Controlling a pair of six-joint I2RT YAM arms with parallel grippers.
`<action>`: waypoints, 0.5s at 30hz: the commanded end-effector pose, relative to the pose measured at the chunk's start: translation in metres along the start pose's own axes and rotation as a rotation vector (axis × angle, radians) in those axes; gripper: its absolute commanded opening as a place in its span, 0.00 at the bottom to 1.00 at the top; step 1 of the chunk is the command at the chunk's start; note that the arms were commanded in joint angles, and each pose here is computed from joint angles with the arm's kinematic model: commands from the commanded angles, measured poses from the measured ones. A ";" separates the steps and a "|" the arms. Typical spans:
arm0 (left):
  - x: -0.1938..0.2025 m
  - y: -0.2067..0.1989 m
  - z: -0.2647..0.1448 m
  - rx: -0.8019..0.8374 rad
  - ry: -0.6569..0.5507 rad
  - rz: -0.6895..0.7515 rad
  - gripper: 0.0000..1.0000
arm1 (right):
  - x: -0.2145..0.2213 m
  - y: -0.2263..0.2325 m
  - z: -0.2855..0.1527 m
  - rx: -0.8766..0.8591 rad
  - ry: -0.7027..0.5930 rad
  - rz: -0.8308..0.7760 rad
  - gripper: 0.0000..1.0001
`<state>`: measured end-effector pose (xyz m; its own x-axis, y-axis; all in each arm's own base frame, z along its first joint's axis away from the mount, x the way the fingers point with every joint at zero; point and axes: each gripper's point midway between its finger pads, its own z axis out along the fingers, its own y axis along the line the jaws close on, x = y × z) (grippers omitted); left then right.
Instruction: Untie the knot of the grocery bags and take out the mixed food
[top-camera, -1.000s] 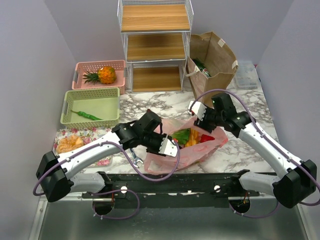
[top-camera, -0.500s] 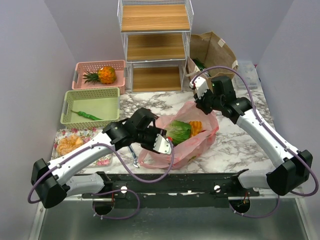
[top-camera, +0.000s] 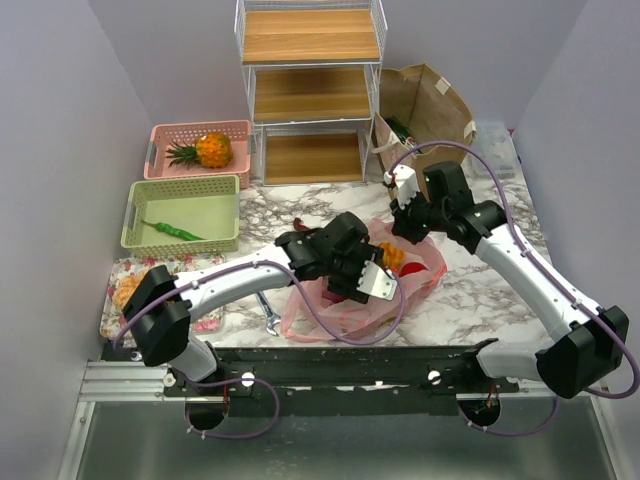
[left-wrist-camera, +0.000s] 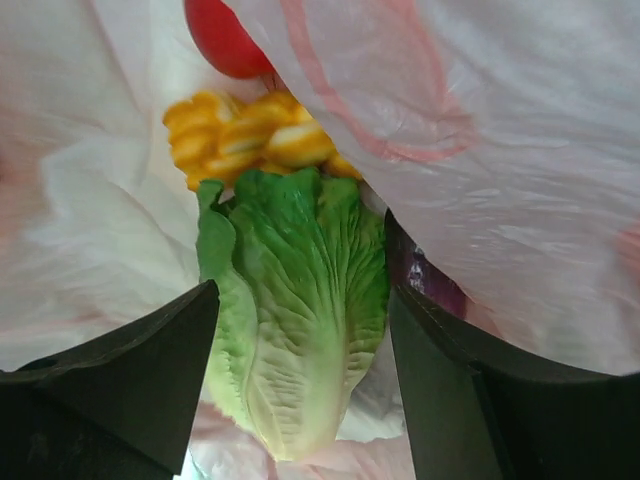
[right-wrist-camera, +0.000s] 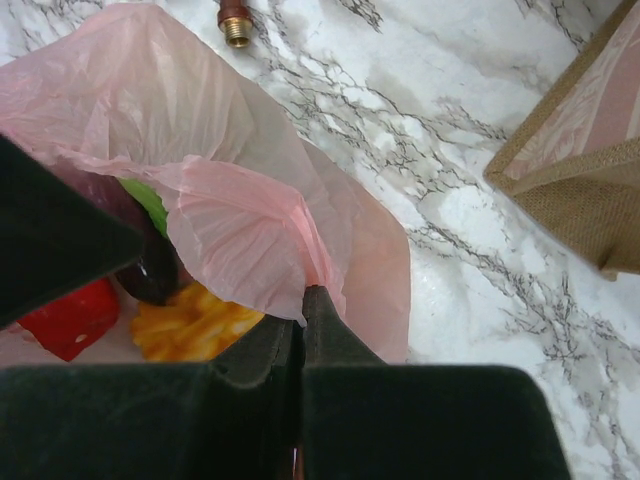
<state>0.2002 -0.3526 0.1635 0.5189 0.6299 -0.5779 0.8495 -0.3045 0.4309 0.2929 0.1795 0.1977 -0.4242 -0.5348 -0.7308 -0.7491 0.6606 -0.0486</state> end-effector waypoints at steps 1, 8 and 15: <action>0.027 0.024 0.018 -0.085 0.126 0.088 0.72 | -0.008 -0.001 0.001 -0.014 -0.017 0.093 0.01; 0.092 0.045 0.042 -0.174 0.330 0.201 0.87 | -0.013 -0.006 0.007 -0.021 -0.012 0.111 0.01; 0.126 0.034 0.060 -0.083 0.376 0.096 0.84 | -0.009 0.000 0.012 -0.056 -0.002 0.112 0.01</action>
<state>0.2870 -0.3372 0.0757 0.5490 0.7856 -0.2852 0.7619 -0.3302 0.5572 0.3025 0.1833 0.1906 -0.5084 -0.4756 -0.7178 -0.7129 0.7000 0.0411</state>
